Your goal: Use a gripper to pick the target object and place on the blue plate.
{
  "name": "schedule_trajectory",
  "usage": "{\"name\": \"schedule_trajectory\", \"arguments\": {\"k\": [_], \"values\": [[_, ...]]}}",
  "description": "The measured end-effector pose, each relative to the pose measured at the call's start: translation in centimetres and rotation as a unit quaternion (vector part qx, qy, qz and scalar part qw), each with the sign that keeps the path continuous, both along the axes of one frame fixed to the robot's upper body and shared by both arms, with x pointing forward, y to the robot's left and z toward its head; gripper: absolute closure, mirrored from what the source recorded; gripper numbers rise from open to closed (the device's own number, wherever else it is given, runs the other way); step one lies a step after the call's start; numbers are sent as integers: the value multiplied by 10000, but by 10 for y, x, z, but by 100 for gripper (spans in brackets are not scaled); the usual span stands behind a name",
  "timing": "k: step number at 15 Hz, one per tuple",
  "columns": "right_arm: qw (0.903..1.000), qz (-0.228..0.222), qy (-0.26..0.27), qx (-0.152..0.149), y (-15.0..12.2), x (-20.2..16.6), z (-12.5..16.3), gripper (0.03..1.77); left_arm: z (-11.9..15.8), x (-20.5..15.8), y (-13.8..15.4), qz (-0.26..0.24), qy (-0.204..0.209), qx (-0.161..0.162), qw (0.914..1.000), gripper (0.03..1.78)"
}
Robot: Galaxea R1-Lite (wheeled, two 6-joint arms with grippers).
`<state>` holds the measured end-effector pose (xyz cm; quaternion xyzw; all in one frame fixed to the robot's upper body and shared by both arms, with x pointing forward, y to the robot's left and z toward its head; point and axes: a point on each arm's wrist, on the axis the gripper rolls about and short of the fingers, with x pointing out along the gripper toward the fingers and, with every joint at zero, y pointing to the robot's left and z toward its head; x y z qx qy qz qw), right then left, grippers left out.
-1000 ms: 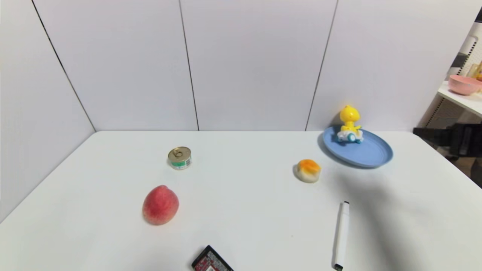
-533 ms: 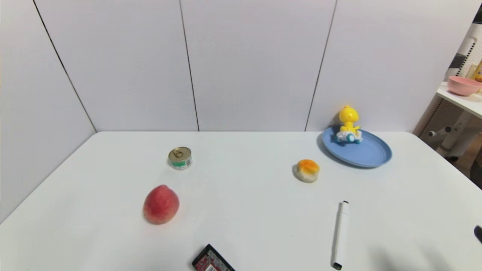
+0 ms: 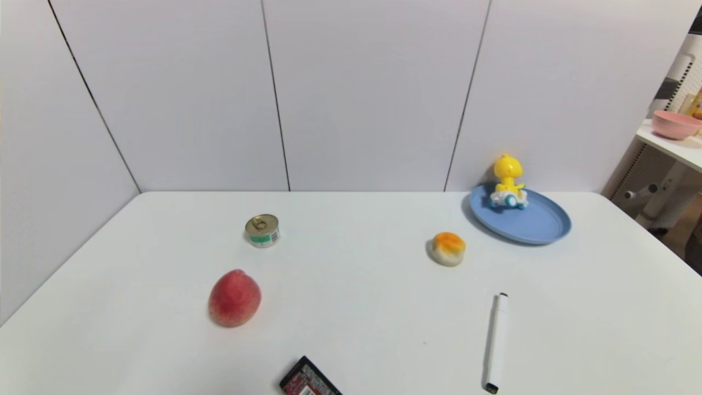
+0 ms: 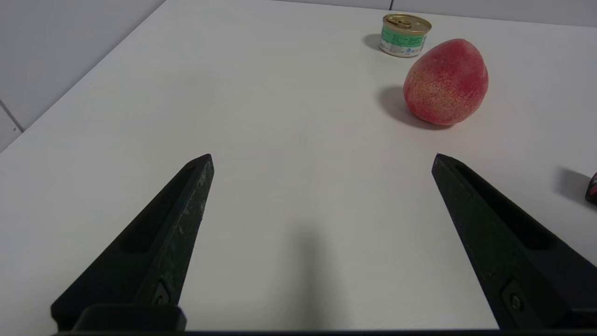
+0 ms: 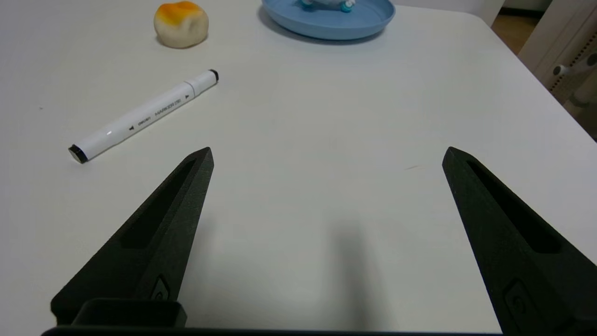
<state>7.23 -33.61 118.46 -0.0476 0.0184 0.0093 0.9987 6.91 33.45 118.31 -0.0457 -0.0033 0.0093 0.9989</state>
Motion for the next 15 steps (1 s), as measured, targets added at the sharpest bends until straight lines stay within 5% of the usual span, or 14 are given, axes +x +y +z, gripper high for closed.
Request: {"name": "schedule_trajectory", "arguments": {"k": [3,15], "values": [[9996,-31,-151,225,0,-3,-2,11,0,0,0,2,0,2,10000,12],[9993,-42,-209,312,0,-3,-2,11,0,0,0,2,0,0,10000,12]]}}
